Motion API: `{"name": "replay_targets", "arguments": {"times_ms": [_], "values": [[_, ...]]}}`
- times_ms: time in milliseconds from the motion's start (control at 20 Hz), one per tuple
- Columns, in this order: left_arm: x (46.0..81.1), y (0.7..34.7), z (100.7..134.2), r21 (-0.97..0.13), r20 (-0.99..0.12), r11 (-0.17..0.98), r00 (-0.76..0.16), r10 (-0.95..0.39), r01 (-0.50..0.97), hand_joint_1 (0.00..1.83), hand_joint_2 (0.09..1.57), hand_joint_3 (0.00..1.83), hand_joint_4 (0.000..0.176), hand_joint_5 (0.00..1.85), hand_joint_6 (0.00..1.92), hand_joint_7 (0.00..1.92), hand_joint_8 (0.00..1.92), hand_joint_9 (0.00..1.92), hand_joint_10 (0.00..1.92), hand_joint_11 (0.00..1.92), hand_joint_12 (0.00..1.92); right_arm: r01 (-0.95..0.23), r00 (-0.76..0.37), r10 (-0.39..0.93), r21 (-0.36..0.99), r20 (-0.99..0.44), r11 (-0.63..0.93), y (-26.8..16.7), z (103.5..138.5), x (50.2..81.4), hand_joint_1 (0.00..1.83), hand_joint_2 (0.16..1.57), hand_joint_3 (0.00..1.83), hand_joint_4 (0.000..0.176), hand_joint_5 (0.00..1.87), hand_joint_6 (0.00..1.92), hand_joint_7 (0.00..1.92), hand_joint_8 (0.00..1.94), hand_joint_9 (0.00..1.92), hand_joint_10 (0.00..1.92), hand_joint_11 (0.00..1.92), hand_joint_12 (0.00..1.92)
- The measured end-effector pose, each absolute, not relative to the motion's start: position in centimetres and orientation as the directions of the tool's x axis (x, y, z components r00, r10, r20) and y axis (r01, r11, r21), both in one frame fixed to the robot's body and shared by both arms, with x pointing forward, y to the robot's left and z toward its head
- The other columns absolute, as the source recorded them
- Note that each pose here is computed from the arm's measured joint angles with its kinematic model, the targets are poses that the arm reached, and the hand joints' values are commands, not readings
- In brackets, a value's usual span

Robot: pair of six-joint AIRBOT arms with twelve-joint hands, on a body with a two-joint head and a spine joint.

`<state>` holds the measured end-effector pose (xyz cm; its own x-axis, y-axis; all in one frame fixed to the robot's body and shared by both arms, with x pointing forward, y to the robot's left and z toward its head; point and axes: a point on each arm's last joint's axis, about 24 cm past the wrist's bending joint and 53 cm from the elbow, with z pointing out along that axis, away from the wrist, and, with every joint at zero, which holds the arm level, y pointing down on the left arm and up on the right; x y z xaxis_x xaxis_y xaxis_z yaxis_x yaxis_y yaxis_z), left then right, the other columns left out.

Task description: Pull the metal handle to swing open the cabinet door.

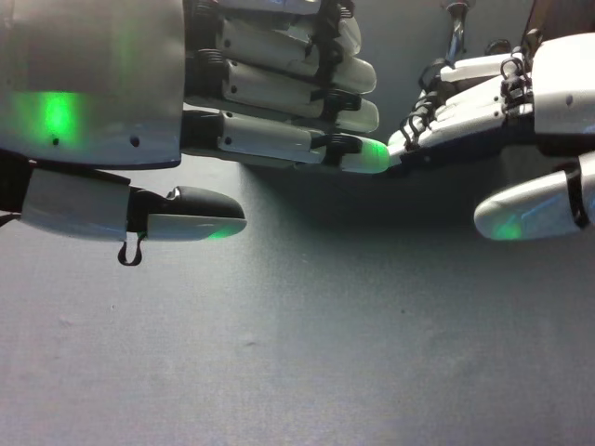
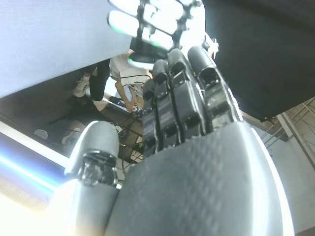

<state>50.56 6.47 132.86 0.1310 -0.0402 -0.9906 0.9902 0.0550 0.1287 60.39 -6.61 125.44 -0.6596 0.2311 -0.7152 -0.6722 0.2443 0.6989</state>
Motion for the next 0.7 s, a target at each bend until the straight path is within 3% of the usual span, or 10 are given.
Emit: {"name": "replay_targets", "arguments": {"times_ms": [300, 700], "values": [[50.6, 6.5, 132.9, 0.129, -0.991, 0.055, 0.131, -0.04, 0.99, 0.0, 1.57, 0.15, 0.0, 0.32, 0.01, 0.42, 0.01, 0.4, 0.01, 0.01, 0.88, -0.426, -0.767, 0.404, 0.866, -0.499, 0.263, -8.2, 124.6, 64.3, 0.0, 1.57, 0.04, 0.0, 0.3, 0.01, 0.39, 0.0, 0.38, 0.0, 0.0, 0.94], [50.5, 6.5, 132.9, 0.129, -0.991, 0.054, 0.131, -0.04, 0.99, 0.0, 1.57, 0.15, 0.0, 0.33, 0.0, 0.42, 0.0, 0.4, 0.0, 0.0, 0.87, -0.173, -0.798, 0.544, 0.963, -0.259, 0.205, -9.7, 123.4, 66.8, 0.0, 1.57, 0.06, 0.0, 0.3, 0.0, 0.39, 0.0, 0.38, 0.0, 0.0, 0.95]]}}
